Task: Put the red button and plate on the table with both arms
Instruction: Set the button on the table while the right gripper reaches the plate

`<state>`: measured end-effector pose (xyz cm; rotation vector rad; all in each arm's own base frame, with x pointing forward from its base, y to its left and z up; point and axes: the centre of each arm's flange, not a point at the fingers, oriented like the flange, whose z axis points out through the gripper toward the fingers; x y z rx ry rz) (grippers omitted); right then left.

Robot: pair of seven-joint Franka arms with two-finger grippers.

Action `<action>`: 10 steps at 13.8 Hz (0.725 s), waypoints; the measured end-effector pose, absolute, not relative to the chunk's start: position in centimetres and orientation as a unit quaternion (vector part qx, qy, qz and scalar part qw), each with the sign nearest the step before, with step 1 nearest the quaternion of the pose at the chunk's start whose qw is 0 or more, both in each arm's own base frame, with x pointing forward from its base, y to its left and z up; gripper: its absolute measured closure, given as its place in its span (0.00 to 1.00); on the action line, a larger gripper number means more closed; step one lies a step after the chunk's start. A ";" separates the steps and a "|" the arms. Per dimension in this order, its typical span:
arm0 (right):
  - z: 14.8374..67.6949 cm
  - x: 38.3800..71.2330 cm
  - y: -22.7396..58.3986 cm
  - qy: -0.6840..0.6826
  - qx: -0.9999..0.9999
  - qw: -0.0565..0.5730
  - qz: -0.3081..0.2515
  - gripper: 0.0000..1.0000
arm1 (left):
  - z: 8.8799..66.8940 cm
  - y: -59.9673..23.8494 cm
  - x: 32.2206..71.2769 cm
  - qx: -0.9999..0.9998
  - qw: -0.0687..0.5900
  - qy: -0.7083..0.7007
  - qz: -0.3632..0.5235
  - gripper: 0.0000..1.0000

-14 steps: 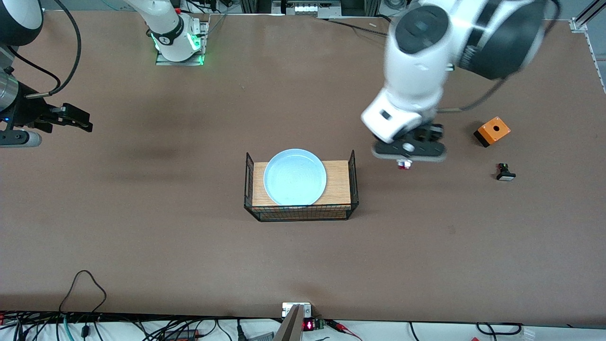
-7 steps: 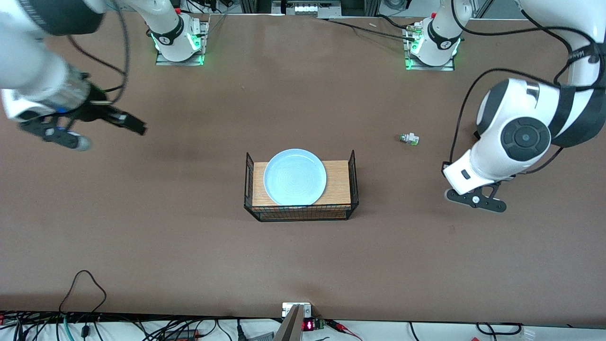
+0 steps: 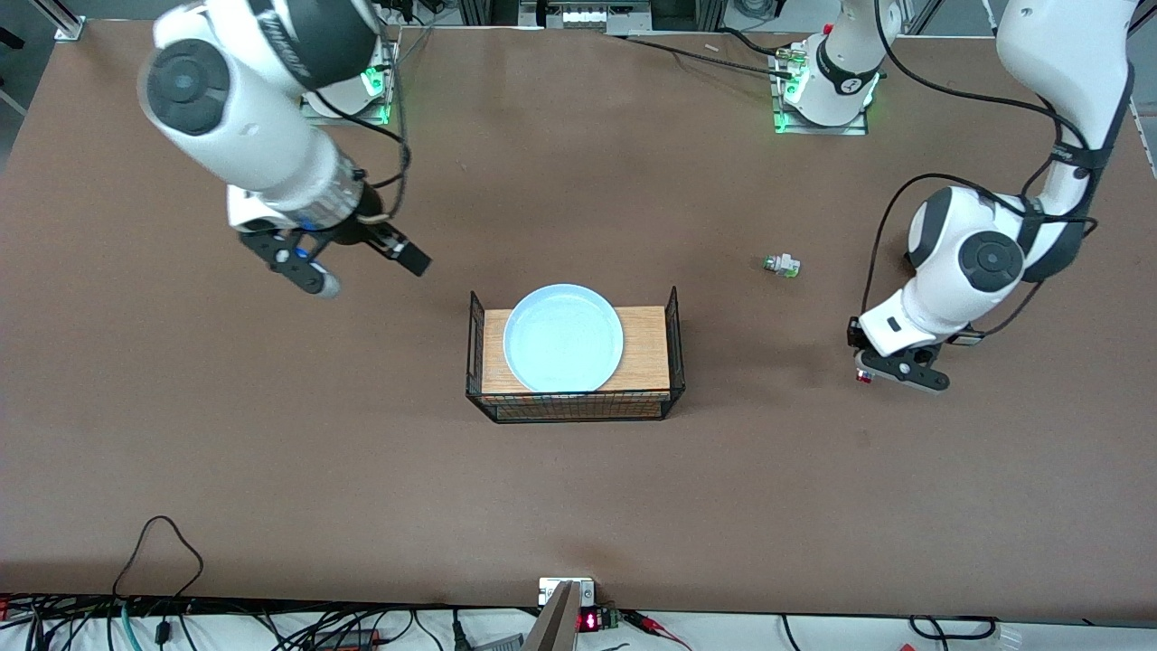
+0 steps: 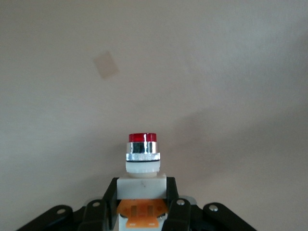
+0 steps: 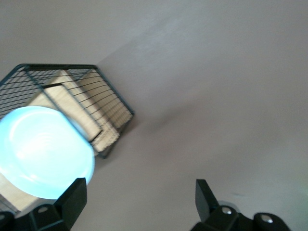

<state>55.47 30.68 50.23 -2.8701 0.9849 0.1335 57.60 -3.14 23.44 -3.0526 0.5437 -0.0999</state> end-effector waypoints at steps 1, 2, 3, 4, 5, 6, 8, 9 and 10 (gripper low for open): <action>49.5 55.2 32.8 0.334 -0.940 0.059 0.035 0.00 | 22.1 -2.9 56.7 -0.984 0.013 0.174 -0.040 0.59; 48.5 54.8 34.8 0.346 -0.936 0.064 0.029 0.00 | 21.1 -2.7 56.1 -0.984 0.007 0.171 -0.049 0.59; 47.4 54.4 36.6 0.361 -0.930 0.066 0.027 0.00 | 19.9 -2.3 55.7 -0.984 -0.001 0.167 -0.057 0.59; 46.0 54.1 38.2 0.377 -0.924 0.066 0.026 0.00 | 18.6 -1.9 55.2 -0.985 -0.008 0.162 -0.064 0.59; 44.7 54.0 39.3 0.389 -0.919 0.065 0.025 0.00 | 17.7 -1.6 55.0 -0.985 -0.014 0.159 -0.067 0.59; 43.5 54.0 39.9 0.401 -0.914 0.061 0.026 0.00 | 17.2 -1.4 54.9 -0.985 -0.017 0.158 -0.069 0.54; 41.1 54.3 40.1 0.428 -0.902 0.045 0.034 0.00 | 17.5 -1.3 55.1 -0.984 -0.016 0.157 -0.076 0.34; 39.8 54.5 40.2 0.438 -0.898 0.036 0.038 0.00 | 18.2 -1.3 55.5 -0.984 -0.013 0.158 -0.079 0.26; 38.5 54.5 40.4 0.442 -0.896 0.028 0.041 0.00 | 19.2 -1.2 55.8 -0.984 -0.008 0.159 -0.075 0.15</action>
